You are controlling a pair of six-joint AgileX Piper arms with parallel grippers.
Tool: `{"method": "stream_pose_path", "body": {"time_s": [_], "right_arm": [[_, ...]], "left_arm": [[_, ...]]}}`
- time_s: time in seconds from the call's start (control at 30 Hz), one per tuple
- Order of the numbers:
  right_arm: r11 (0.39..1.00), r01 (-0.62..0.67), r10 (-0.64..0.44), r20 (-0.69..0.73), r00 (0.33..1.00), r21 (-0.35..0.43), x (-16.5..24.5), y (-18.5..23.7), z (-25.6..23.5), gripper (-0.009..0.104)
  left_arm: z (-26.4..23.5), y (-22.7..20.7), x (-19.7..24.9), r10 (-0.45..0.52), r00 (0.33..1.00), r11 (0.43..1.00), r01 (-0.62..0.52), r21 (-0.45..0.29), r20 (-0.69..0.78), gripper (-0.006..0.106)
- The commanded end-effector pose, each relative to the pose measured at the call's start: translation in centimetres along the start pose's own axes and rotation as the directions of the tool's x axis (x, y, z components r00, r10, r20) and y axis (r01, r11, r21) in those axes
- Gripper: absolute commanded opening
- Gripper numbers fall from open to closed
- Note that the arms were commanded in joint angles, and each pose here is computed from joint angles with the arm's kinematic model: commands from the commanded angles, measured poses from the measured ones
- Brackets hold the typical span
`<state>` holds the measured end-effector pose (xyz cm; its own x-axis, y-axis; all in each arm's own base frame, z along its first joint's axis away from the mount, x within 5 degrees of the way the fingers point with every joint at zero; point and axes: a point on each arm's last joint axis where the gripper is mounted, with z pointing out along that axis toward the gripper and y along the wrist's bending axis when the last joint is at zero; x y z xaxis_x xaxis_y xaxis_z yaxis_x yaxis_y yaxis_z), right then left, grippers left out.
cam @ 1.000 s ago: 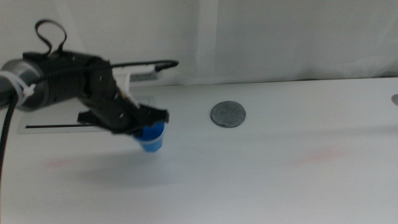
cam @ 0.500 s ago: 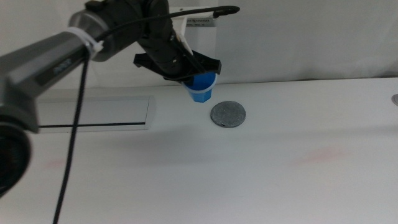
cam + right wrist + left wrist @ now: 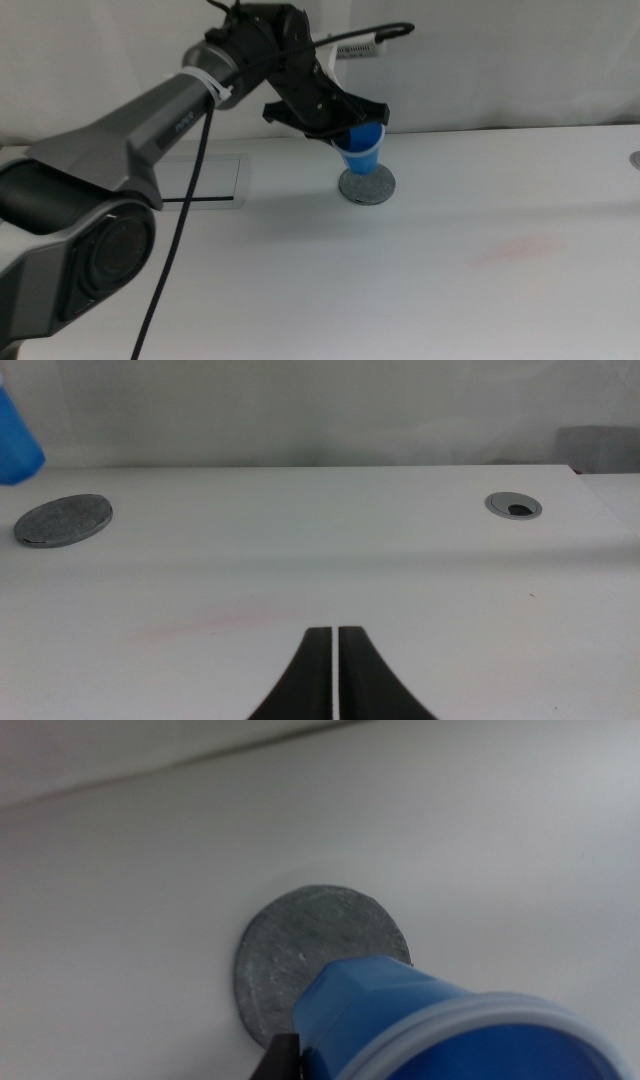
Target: Place an empty cup on a cup mat.
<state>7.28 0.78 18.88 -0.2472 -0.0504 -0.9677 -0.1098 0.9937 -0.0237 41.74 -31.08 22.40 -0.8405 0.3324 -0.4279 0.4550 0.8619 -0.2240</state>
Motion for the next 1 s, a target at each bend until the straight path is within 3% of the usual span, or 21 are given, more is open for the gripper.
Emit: {"method": "stream_pose_path", "body": {"time_s": [0.0, 0.23, 0.97], "right_arm": [[1.000, 0.013, -0.013, -0.023, 1.000, 0.003, 0.9, 0.0, 0.1, -0.003], [1.000, 0.013, -0.013, -0.023, 1.000, 0.003, 0.9, 0.0, 0.1, -0.003], [1.000, 0.013, -0.013, -0.023, 1.000, 0.003, 0.9, 0.0, 0.1, -0.003]], "left_arm": [[0.9, -0.2, 0.2, -0.012, 1.000, 1.000, 0.012, 0.023, -0.018, -0.003], [2.8, -0.2, 0.9, -0.032, 0.998, 0.998, 0.035, 0.056, -0.060, -0.003], [6.2, 0.5, 1.8, -0.040, 0.994, 0.998, 0.045, 0.046, -0.099, -0.003]]}}
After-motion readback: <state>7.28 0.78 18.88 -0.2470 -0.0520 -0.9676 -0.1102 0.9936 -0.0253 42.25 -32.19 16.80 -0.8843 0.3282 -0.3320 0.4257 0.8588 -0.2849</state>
